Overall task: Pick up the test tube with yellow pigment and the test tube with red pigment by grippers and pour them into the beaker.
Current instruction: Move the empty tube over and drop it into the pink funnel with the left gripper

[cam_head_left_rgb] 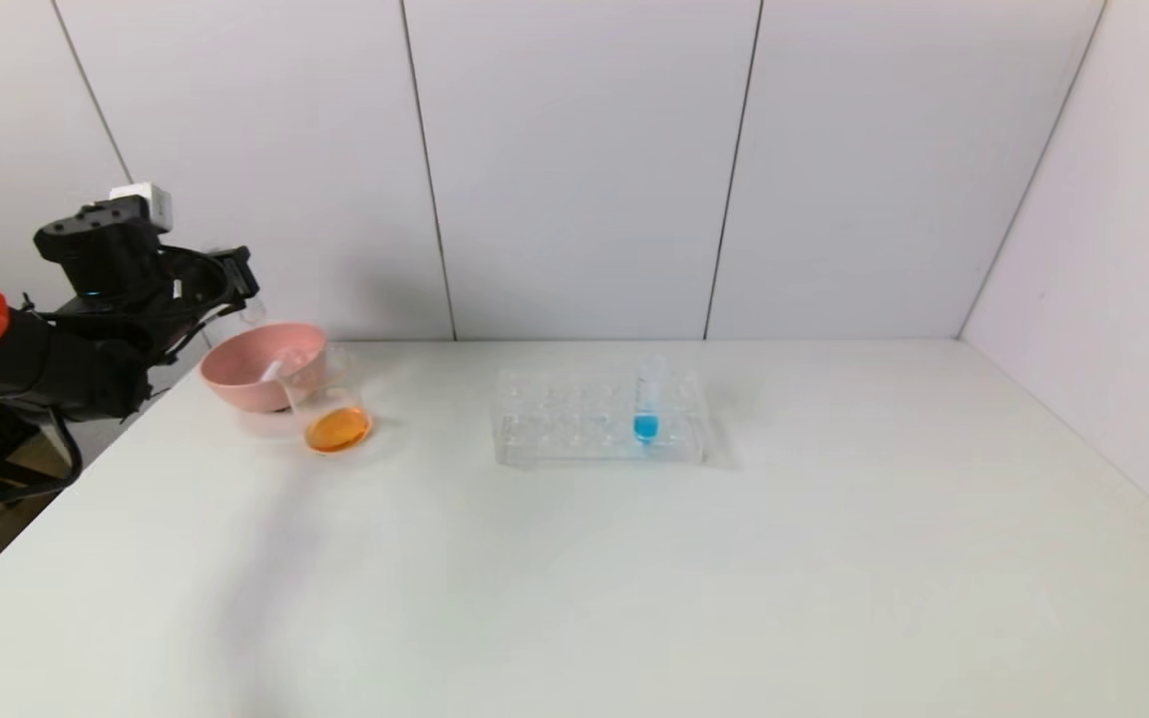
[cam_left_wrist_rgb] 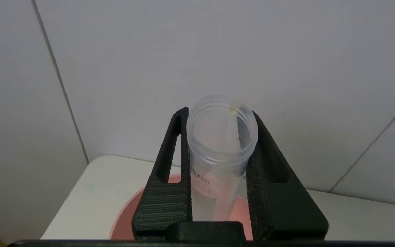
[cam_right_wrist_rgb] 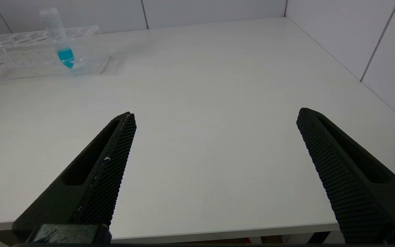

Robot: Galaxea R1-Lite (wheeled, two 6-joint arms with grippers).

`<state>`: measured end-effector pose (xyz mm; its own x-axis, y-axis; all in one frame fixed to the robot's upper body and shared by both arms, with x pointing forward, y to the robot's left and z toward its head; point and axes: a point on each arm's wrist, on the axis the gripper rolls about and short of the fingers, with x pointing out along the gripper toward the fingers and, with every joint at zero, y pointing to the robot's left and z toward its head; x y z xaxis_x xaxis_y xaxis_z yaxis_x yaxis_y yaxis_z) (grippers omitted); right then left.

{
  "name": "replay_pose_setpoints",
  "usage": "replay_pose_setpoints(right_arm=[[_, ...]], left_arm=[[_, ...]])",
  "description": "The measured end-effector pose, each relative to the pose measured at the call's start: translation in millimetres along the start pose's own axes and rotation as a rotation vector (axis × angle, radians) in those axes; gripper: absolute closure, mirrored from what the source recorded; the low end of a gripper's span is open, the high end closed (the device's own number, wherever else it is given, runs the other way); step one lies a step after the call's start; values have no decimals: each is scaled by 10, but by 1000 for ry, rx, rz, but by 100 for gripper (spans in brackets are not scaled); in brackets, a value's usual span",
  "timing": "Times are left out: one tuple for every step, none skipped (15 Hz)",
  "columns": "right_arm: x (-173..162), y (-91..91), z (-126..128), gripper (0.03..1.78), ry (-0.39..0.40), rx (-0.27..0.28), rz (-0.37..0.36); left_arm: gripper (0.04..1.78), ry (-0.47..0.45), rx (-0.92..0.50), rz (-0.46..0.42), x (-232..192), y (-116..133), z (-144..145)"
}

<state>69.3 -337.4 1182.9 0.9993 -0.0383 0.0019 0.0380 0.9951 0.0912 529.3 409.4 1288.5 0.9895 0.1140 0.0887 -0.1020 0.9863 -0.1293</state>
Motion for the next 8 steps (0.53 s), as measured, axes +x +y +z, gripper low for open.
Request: replay_pose_setpoints(right_arm=[[0, 0, 0, 10, 0, 0, 0], [0, 0, 0, 10, 0, 0, 0], [0, 0, 0, 10, 0, 0, 0], [0, 0, 0, 10, 0, 0, 0], [0, 0, 0, 10, 0, 0, 0], [0, 0, 0, 10, 0, 0, 0], [0, 0, 0, 10, 0, 0, 0], [0, 0, 0, 10, 0, 0, 0]], left_arm=[[136, 10, 2, 2, 64, 11, -64], [136, 17, 2, 3, 119, 24, -120], [136, 22, 7, 4, 171, 33, -180], [136, 27, 14, 5, 213, 41, -236], [136, 30, 23, 6, 250, 51, -285], [136, 33, 34, 8, 286, 60, -336], [136, 38, 39, 10, 309, 65, -377], [136, 43, 41, 10, 324, 68, -414]])
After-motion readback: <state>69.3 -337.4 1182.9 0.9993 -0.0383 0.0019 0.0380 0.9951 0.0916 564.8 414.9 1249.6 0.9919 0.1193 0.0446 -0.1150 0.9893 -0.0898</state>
